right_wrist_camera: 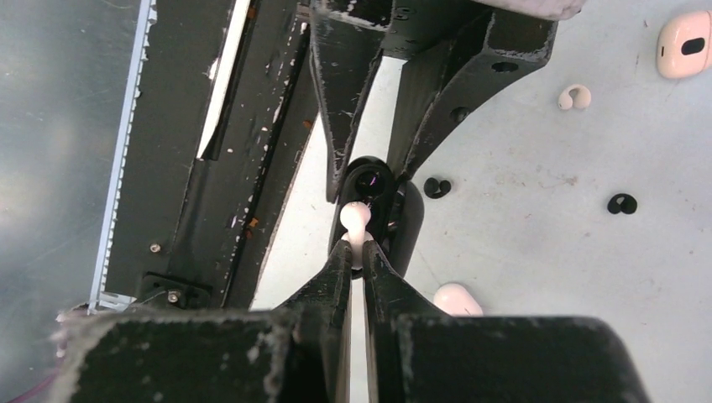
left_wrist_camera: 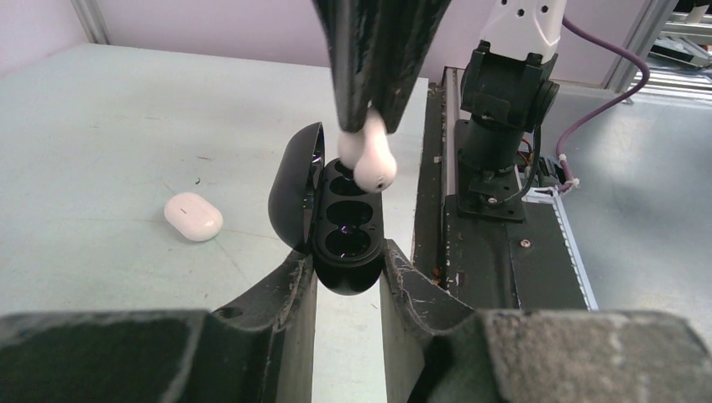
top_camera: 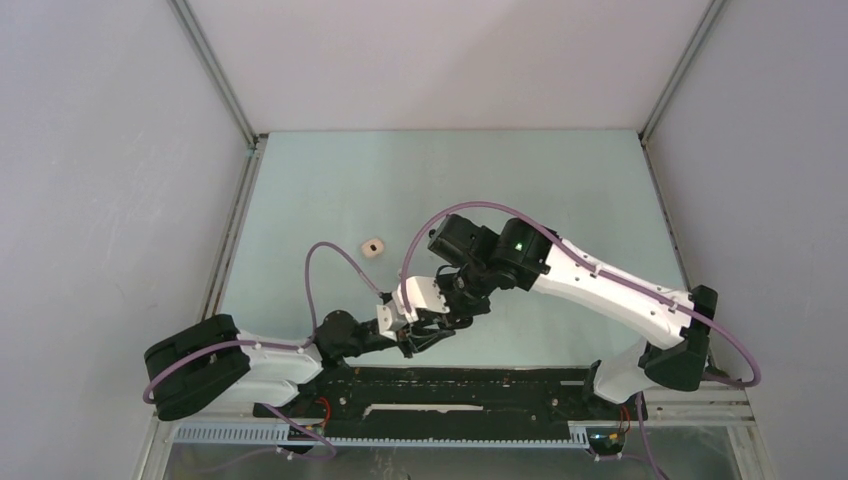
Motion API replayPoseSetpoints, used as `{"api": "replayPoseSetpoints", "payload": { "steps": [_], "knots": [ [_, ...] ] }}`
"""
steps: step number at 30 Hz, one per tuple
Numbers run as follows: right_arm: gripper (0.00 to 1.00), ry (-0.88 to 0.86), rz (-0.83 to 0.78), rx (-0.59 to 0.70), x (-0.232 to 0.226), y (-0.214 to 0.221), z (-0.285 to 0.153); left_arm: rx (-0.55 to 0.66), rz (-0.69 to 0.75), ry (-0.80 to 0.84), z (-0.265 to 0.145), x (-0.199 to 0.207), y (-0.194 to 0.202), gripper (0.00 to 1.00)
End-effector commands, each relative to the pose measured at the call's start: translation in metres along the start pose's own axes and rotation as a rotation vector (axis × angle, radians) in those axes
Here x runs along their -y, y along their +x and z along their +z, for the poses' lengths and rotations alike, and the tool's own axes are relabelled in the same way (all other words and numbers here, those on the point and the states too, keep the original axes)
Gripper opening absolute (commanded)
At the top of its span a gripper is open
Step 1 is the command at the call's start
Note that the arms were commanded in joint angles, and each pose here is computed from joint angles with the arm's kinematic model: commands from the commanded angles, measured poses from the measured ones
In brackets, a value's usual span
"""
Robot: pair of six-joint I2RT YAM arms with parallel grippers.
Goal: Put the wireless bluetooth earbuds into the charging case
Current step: Place the charging case down.
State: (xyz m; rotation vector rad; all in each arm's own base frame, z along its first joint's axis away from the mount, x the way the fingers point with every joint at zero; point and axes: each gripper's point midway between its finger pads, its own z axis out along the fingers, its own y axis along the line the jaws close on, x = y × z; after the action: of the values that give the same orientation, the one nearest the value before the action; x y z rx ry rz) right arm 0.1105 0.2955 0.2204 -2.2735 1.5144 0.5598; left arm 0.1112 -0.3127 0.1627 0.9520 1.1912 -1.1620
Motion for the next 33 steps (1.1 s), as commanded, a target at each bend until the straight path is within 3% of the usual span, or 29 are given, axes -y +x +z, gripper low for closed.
{"api": "replayPoseSetpoints", "payload": {
  "steps": [1,33],
  "knots": [
    [0.00,0.056,-0.048,0.000,0.014,-0.011,0.001,0.086,0.056,0.014,0.002,0.003,-0.022,0.00],
    [0.00,0.165,0.039,-0.118,0.032,0.003,0.022,0.091,0.072,0.012,0.001,0.003,-0.023,0.00]
  ]
}}
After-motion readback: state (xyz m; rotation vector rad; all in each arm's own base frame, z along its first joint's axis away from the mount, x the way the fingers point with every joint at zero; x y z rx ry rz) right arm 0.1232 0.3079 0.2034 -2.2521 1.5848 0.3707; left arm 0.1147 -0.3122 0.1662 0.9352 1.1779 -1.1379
